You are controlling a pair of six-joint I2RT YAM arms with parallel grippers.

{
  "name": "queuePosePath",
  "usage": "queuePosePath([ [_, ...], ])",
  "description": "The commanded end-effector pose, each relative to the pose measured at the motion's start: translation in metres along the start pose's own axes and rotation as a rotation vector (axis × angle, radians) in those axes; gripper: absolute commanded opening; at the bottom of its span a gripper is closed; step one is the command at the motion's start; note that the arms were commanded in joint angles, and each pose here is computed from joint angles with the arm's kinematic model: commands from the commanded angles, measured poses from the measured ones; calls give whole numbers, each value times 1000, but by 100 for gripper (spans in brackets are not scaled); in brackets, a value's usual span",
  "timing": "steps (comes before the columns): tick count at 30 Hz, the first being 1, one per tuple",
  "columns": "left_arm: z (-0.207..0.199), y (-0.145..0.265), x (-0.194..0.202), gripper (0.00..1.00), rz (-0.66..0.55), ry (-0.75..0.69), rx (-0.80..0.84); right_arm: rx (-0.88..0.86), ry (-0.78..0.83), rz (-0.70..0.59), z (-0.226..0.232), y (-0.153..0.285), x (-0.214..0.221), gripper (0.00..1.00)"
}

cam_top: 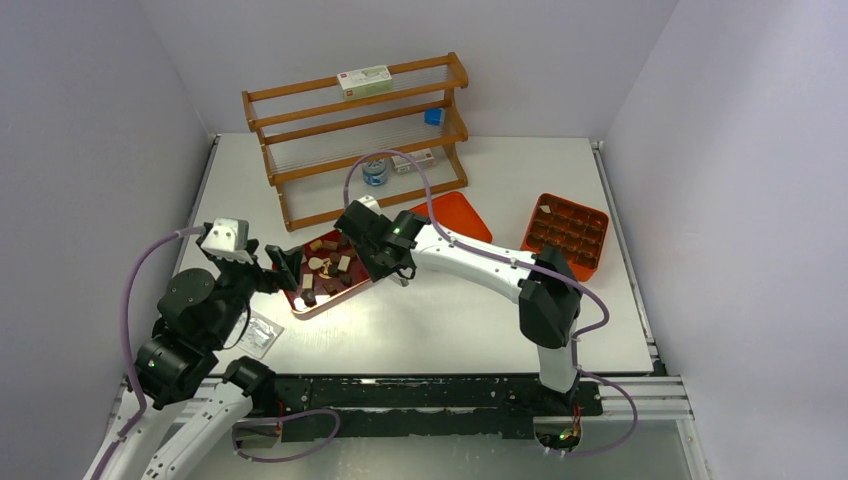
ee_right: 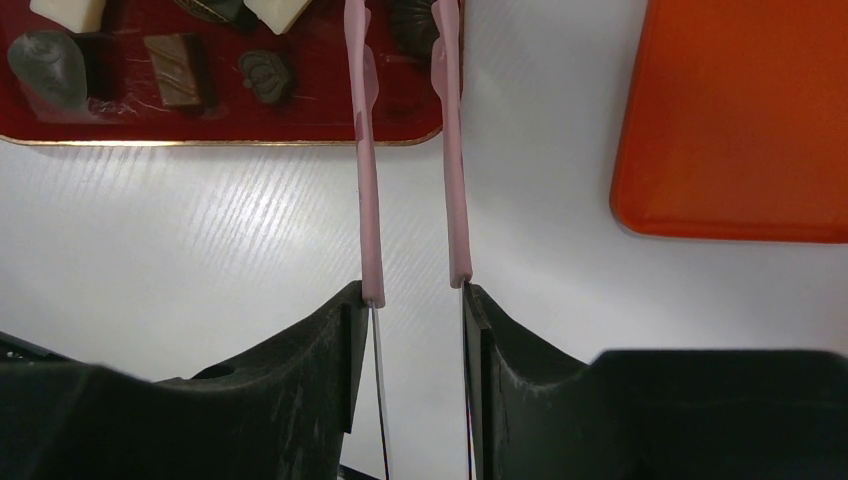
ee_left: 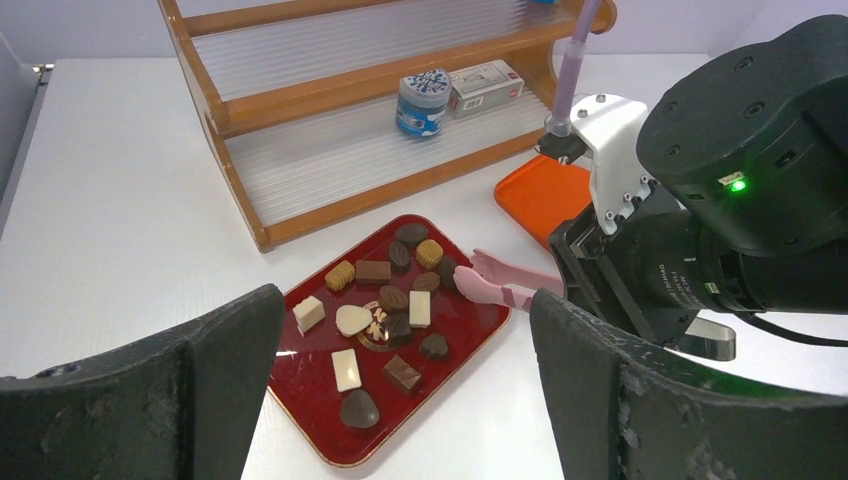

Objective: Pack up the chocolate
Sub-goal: Pick up the fake chocolate from the plate.

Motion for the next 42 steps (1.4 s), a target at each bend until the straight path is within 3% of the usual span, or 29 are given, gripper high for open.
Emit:
queuePosePath([
  [1,0,-1,-2,97,-12,-7,-1,25,22,-5,-6,-3,-4,42],
  [17,-2,0,-2,97,-10,-2,12,21,74,53,0,-25,4,42],
  [23,-1,0,-2,97,-13,-3,10,32,55,31,-5,-16,0,33],
  [32,-1,-3,2,97,9,-5,4,-5,7,-17,-7,6,10,28],
  [42,-3,-3,4,97,15,-6,18,42,-132,-65,-59,22,11,26],
])
Point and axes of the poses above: each gripper's point midway between its finger pads, its own y axis back along the fingers, its own z axis along the line the jaws close on, x = y × z, the point moved 1 cm from there along y, back along the fingers, and after that the axes turned 12 degrees about y, right-handed, at the moved point
